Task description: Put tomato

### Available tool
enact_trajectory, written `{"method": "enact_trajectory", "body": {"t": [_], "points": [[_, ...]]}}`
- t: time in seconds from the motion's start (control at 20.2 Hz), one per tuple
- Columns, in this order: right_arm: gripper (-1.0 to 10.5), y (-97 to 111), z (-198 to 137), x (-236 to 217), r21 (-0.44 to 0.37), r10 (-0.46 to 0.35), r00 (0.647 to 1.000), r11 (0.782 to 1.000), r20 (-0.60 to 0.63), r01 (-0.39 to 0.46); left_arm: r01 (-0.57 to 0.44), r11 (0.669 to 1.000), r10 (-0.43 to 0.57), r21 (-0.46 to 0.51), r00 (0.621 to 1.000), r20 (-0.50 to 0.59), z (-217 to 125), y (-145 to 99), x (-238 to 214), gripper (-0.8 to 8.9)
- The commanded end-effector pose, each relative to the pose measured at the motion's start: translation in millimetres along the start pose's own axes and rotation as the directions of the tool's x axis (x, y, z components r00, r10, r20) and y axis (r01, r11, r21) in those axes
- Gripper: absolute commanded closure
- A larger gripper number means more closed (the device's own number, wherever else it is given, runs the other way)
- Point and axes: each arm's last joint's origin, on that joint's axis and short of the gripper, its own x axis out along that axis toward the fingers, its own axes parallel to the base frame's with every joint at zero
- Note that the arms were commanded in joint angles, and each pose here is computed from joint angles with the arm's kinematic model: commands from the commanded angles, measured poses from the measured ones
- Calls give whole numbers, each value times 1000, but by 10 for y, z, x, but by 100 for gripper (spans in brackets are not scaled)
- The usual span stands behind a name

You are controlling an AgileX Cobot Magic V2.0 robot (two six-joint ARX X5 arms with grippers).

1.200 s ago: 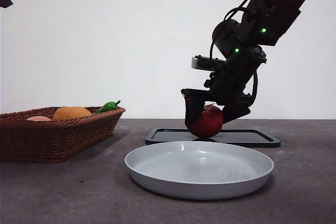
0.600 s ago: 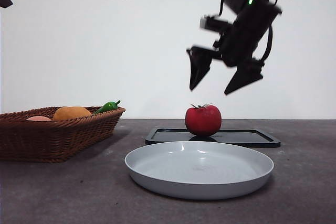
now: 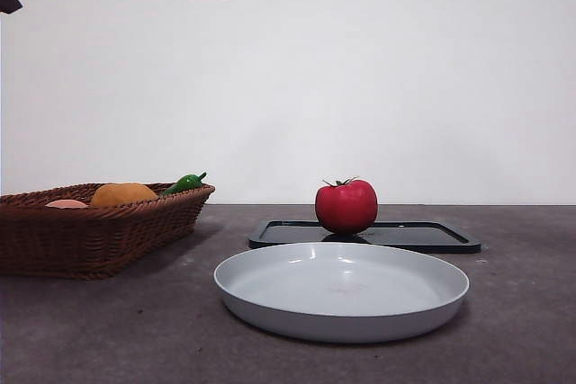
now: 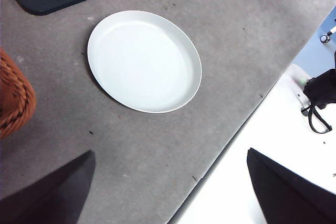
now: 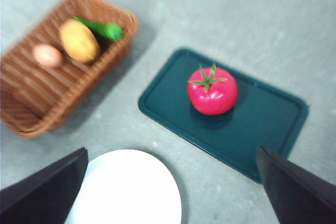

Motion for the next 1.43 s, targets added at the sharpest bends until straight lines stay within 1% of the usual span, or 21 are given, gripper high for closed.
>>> {"method": "enact_trajectory", "body": {"t": [0.05, 0.2, 0.3, 0.44, 0.59, 0.74, 1.14, 1.29, 1.33, 1.43], "points": [[437, 59, -129, -192, -17, 15, 1000, 1000, 9, -15, 5, 1000, -6, 27, 1000, 17, 52, -23, -30, 348], [438, 114, -461, -399, -18, 62, 998, 998, 22, -61, 6, 1000, -6, 27, 1000, 17, 52, -22, -29, 348], [438, 141, -703, -479, -8, 110, 994, 994, 19, -110, 6, 1000, -6, 27, 1000, 17, 52, -23, -30, 348], [439, 172, -1055, -556, -5, 183, 983, 983, 7, -183, 6, 1000, -6, 26, 1000, 16, 50, -23, -30, 348], [439, 195, -1292, -587, -4, 245, 970, 970, -4, -245, 6, 1000, -6, 26, 1000, 16, 50, -23, -30, 348], [439, 202, -1394, -631, 0, 245, 969, 969, -14, -245, 6, 1000, -6, 26, 1000, 16, 50, -23, -30, 348], [446, 204, -1395, -642, -4, 244, 970, 970, -7, -244, 6, 1000, -6, 26, 1000, 16, 51, -22, -29, 348], [548, 204, -1395, -643, -4, 244, 970, 970, -7, -244, 6, 1000, -6, 26, 1000, 16, 51, -22, -29, 366], [626, 204, -1395, -642, -4, 244, 970, 970, -7, -244, 6, 1000, -6, 26, 1000, 16, 50, -23, -30, 427], [746, 204, -1395, -642, -4, 244, 970, 970, -7, -244, 6, 1000, -6, 26, 1000, 16, 50, -23, -30, 543]]}}
